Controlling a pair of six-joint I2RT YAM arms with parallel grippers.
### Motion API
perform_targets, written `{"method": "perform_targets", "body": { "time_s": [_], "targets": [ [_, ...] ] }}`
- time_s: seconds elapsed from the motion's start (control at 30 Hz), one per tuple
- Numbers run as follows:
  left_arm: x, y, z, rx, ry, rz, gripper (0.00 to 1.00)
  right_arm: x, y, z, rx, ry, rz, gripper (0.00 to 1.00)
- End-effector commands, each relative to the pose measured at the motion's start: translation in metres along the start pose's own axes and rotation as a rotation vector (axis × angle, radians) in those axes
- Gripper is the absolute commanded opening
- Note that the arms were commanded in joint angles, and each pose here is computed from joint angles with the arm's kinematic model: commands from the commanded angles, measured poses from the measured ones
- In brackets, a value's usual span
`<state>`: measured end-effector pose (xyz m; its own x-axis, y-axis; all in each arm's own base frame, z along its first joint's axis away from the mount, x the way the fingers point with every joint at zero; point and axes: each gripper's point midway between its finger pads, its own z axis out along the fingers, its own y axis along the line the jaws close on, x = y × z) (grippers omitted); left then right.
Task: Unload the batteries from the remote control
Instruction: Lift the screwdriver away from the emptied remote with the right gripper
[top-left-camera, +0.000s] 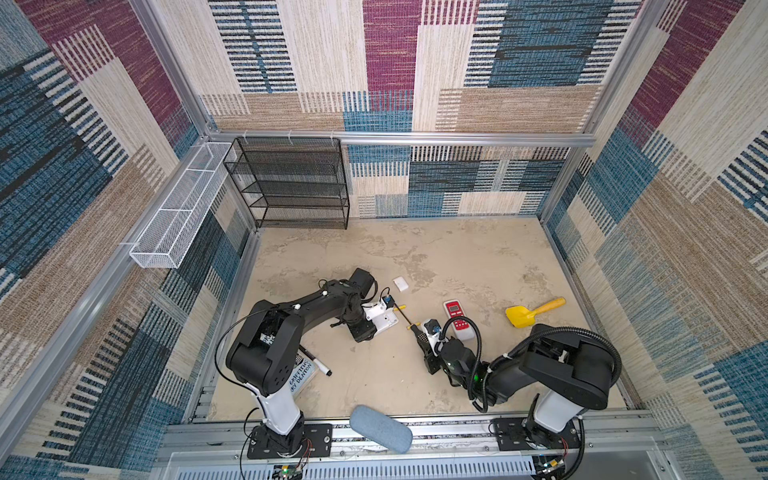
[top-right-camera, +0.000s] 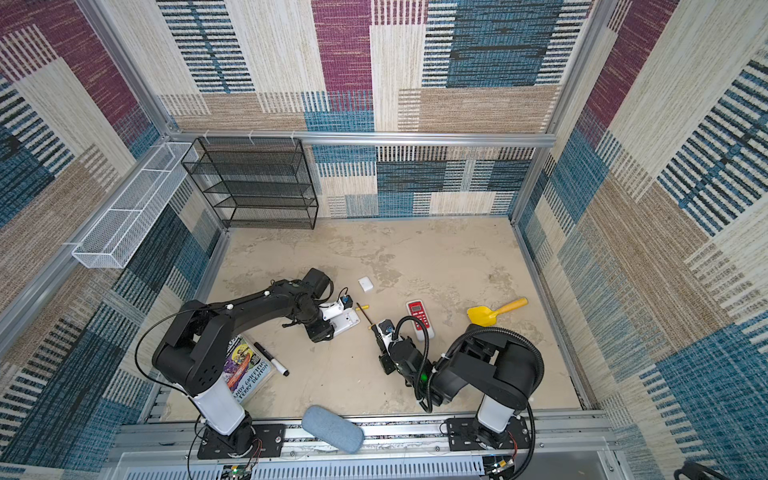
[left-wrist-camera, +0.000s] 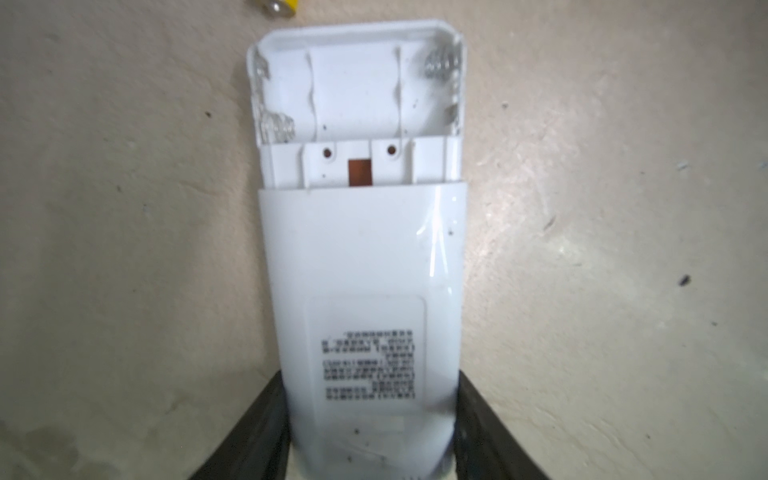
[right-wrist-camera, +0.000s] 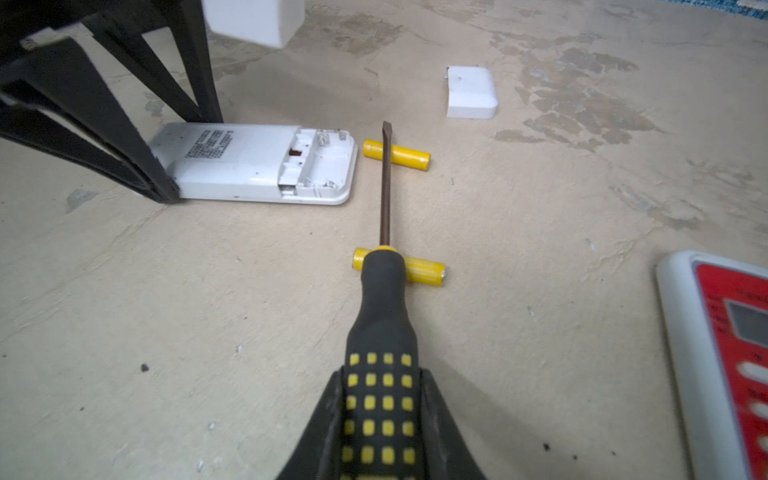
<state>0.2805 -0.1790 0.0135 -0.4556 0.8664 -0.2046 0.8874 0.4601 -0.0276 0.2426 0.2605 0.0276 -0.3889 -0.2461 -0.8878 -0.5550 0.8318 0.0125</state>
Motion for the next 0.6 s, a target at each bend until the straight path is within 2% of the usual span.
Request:
{"method": "perform_targets", "body": {
  "time_s": [0.0,0.57],
  "targets": [
    [0.028,-0.018,0.006,0.078,0.105,-0.028,0.56,-0.004,0.001,0.001,-0.007,-0.015,0.018,0.0],
    [0.031,0.009,-0.002,-0.054,0.126,-0.085,0.61,-0.025,0.0,-0.004,-0.003,-0.057,0.033,0.0]
  ]
}}
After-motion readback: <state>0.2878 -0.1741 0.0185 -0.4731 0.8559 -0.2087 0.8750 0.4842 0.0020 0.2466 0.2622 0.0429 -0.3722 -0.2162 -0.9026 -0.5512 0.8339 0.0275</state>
